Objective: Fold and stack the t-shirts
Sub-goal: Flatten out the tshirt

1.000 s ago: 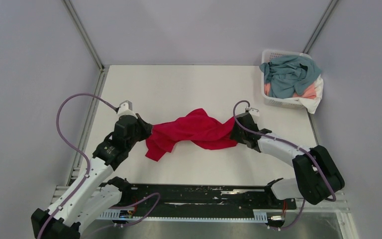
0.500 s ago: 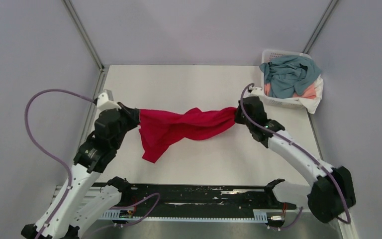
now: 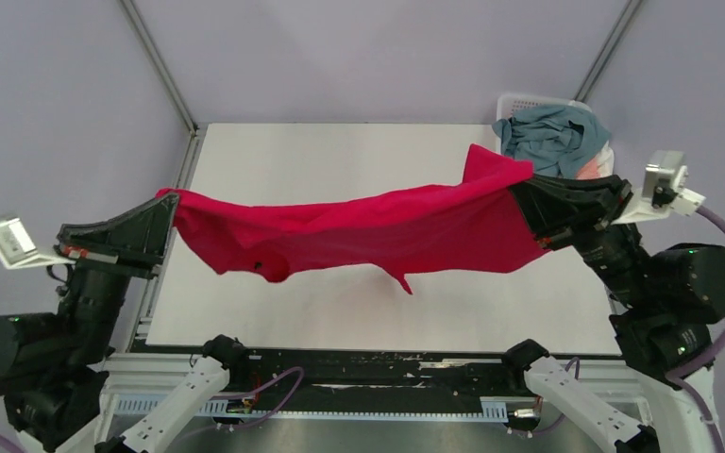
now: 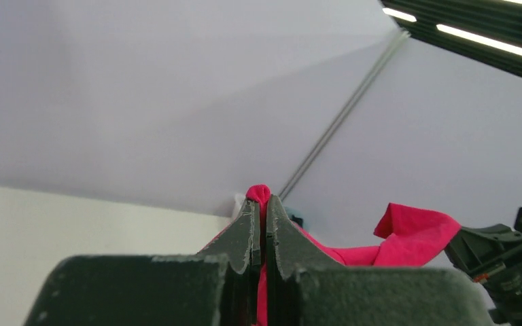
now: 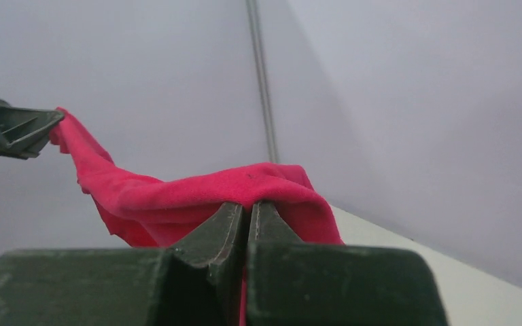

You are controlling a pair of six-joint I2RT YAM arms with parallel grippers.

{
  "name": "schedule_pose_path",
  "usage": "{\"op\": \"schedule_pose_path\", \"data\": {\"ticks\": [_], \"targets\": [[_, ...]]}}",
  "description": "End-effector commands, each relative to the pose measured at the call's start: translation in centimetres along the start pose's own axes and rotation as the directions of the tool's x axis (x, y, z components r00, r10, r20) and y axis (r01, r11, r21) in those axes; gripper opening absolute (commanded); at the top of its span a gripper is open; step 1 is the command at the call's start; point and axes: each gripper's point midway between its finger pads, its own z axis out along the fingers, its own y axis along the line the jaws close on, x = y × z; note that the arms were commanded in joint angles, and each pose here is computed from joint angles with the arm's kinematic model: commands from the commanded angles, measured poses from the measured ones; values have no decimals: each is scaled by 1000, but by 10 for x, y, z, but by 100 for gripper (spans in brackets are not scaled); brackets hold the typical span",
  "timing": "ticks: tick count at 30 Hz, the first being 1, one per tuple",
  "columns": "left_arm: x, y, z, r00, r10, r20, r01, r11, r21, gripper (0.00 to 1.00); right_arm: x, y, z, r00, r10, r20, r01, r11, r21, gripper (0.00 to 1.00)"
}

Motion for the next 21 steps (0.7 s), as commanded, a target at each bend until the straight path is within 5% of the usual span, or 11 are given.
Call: {"op": "schedule_pose_path", "data": {"ticks": [1, 7, 11, 16, 21], "targets": [[-32, -51, -24, 998, 38, 48, -47, 974, 223, 0, -25, 48, -19, 999, -39, -4, 37, 976, -215, 0], [-49, -75, -20, 996, 76, 47, -87, 954, 287, 0, -40, 52, -25, 1000, -11, 24, 15, 978, -207, 0], [-43, -60, 15, 994, 102, 34, -107, 976, 189, 0, -23, 25, -11, 999, 40, -1, -40, 996, -80, 0], [-9, 12, 87, 984, 179, -21, -180, 972, -148, 3, 22, -40, 13, 995, 88, -45, -77, 975, 208, 0], [68, 113, 163, 931, 286, -225, -361, 802, -476, 6, 105, -122, 19, 981, 139, -138, -40, 833, 552, 0]]}}
